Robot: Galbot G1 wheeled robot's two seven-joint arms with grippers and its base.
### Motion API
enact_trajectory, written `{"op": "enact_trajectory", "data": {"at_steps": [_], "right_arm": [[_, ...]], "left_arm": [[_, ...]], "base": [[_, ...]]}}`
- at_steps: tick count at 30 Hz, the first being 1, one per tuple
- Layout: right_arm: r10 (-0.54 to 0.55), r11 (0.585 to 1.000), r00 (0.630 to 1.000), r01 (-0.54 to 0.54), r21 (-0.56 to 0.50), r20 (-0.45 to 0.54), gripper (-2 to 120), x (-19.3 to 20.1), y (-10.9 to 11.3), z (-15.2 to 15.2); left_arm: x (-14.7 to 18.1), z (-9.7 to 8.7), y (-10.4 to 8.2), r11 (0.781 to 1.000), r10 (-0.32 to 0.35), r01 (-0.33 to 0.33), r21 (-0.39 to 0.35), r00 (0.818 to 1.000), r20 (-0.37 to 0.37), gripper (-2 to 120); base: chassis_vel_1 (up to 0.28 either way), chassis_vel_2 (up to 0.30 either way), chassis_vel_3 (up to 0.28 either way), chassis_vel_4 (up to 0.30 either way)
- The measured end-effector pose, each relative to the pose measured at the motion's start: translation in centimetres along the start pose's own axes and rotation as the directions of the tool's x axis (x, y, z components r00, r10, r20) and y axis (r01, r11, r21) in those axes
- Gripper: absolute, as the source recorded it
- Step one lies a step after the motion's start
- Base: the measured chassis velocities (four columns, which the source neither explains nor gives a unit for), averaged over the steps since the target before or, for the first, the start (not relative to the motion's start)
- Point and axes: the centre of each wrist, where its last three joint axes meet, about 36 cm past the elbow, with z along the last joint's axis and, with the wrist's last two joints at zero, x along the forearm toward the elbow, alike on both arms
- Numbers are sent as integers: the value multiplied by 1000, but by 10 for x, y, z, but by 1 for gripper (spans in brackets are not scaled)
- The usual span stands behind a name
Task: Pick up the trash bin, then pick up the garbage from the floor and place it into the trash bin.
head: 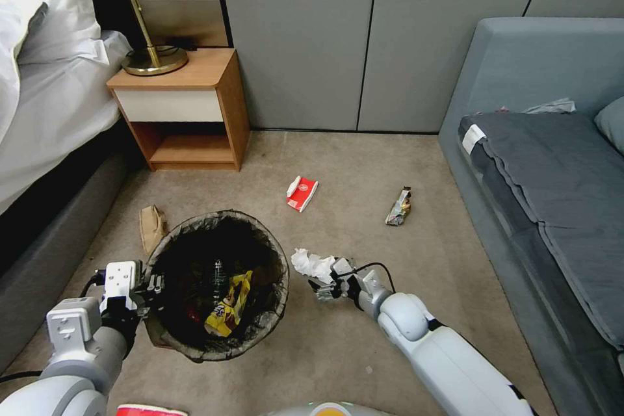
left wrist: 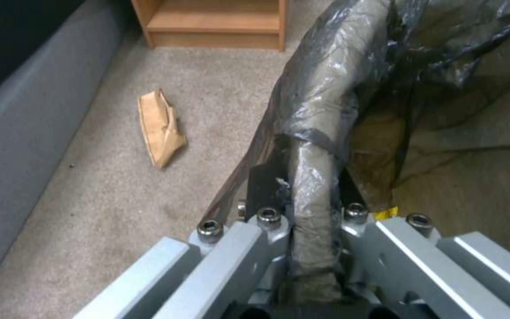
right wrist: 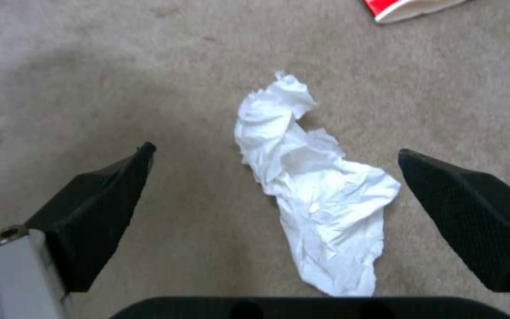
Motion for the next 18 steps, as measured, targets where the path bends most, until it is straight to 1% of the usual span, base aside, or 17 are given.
{"op": "enact_trajectory", "data": {"at_steps": [8, 18], "right_arm": [[17, 1000, 999, -17, -7, -44, 100, -22, 0, 11], [66, 998, 994, -66, -1, -91, 100, -41, -7, 24]], "left_arm": [[0, 0, 0, 1000, 0, 0, 1, 1000, -2, 1], [1, 2, 0, 1000, 1, -1, 0, 1000, -10, 1]], "base": [[0, 0, 0, 0], [0, 0, 0, 0]]}}
